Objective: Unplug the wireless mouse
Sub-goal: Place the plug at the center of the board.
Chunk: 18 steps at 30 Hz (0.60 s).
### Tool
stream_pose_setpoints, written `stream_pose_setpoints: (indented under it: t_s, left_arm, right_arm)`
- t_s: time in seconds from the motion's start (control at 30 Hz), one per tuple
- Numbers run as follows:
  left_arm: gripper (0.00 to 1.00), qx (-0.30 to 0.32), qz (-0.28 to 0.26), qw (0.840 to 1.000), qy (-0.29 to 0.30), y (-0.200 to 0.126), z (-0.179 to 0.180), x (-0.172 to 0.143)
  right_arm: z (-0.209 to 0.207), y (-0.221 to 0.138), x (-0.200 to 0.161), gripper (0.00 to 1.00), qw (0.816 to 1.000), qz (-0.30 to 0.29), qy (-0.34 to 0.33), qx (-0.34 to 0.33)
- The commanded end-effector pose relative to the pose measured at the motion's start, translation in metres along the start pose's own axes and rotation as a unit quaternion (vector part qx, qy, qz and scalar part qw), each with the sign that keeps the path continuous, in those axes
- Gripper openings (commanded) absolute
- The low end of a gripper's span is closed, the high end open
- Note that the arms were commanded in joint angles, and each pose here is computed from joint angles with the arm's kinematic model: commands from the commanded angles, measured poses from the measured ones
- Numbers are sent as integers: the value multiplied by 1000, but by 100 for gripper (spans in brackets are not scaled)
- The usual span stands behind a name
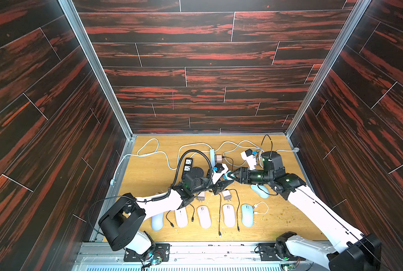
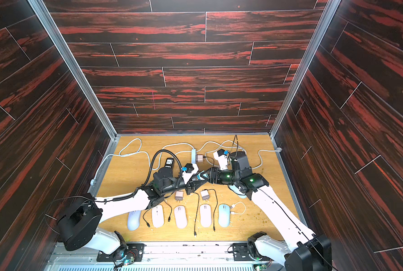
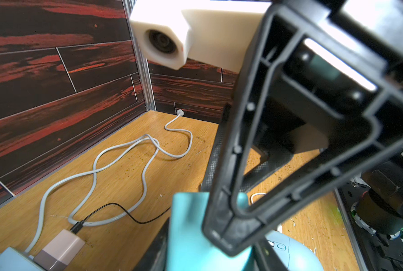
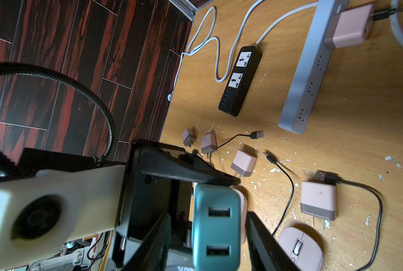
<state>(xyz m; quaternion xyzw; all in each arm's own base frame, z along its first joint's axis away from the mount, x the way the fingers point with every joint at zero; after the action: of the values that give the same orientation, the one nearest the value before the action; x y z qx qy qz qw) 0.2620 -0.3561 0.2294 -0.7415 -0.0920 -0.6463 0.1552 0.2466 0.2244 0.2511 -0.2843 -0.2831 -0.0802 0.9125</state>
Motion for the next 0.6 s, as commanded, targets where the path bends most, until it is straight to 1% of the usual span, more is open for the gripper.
stream_pose_setpoints:
  t_s: [0.0,0.1,0.3,0.33,0.37,0.4,0.47,0.5,0.53,0.57]
  left_arm:
    - [0,-18,-34,999,19,-2,-8,22]
    - [0,-22,-34,999,18,-2,-9,23]
    - [0,-16,-35,999,18,-3,-8,23]
    - [6,-15,-38,999,16,-4,-8,24]
    - [17,-11,-40,999,12,-4,-7,26]
    - [31,-6,-43,999,9,-5,-6,28]
    - [52,0,-44,999,11,-7,-5,30]
    - [94,4,-44,999,12,-9,-5,32]
    - [100,17,-43,999,14,-12,-2,32]
    - [100,28,-41,999,15,-15,1,32]
  right_arm:
    - [8,0,8,48,1000,-4,-6,16]
    - [6,2,7,44,1000,-2,-1,16]
    - [5,2,7,32,1000,-3,-4,14]
    - [6,2,8,30,1000,-6,-6,15]
    - [7,0,9,29,1000,-10,-9,16]
    - [8,-1,10,27,1000,-16,-11,15]
    - [8,-6,13,25,999,-31,-17,4]
    - [6,-9,14,23,999,-40,-20,-9]
    - [2,-13,15,21,998,-50,-22,-25]
    - [-3,-15,15,19,997,-58,-21,-42]
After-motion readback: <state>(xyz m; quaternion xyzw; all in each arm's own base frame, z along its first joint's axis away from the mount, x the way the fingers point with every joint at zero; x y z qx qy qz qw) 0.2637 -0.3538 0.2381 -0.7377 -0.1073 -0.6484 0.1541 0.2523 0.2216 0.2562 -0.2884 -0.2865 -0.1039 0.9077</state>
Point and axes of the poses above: each gripper's point midway between its finger pads, its own y axis out along the fingers, its own z axis along the line the jaws close on, x = y × z, the point moved 2 cm from there along -y, back along the fingers, and after that the axes turned 7 degrees about -y, right-handed, at the moved point
